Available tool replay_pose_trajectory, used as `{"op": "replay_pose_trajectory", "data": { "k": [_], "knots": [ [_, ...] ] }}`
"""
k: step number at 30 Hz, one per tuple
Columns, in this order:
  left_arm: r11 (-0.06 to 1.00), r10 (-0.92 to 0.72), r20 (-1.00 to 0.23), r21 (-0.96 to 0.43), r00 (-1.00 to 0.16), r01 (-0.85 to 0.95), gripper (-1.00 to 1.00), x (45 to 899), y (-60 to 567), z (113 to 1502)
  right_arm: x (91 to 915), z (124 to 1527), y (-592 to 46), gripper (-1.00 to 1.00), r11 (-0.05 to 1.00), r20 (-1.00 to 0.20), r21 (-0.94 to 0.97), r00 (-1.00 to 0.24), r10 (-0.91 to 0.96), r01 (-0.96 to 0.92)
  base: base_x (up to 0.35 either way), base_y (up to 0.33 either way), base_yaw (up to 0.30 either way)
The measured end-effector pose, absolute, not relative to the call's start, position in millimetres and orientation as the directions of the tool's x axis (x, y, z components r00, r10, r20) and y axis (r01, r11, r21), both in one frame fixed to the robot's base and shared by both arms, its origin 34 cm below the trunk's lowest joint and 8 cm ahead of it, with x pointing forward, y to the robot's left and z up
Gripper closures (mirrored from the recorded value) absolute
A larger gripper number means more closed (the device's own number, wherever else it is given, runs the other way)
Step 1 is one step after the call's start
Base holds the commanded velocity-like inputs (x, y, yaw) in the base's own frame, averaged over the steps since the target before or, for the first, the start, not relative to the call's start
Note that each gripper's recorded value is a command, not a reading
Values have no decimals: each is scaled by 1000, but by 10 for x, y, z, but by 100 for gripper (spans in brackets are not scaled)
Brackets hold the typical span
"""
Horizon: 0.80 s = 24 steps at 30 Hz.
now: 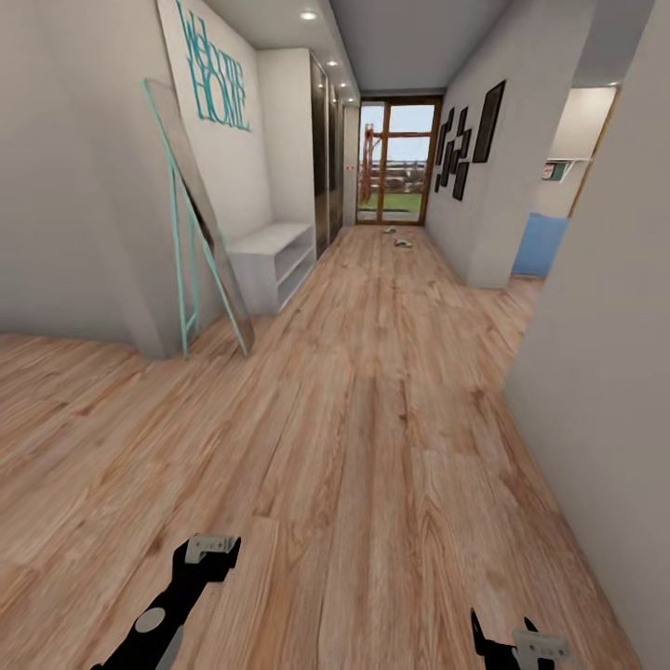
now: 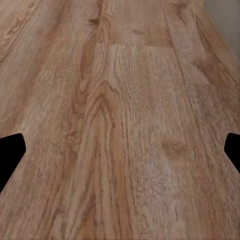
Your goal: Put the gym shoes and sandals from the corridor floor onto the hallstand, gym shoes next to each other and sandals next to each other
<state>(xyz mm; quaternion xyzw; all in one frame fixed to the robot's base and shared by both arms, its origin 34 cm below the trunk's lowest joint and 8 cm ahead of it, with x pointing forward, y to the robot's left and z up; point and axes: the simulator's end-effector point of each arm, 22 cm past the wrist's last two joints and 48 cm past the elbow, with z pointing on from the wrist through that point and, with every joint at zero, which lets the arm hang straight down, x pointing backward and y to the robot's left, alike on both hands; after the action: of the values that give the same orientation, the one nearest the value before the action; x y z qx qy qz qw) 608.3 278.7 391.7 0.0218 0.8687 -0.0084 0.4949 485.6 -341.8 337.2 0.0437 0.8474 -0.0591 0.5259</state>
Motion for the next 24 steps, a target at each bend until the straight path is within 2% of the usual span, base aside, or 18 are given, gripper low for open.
{"op": "replay_pose_trajectory", "data": {
  "k": [11, 24],
  "knots": [
    [999, 26, -856, 4, -516, 44, -100, 6023, 2782, 3877, 4904, 3395, -3336, -100, 991, -902, -41, -432, 20, 129, 337, 0, -225],
    [999, 26, -855, 4, -518, 44, -100, 6011, 2777, 3868, 5296, 3722, -3330, -100, 992, -946, -25, -323, 17, 126, 337, 0, -286]
  ]
}}
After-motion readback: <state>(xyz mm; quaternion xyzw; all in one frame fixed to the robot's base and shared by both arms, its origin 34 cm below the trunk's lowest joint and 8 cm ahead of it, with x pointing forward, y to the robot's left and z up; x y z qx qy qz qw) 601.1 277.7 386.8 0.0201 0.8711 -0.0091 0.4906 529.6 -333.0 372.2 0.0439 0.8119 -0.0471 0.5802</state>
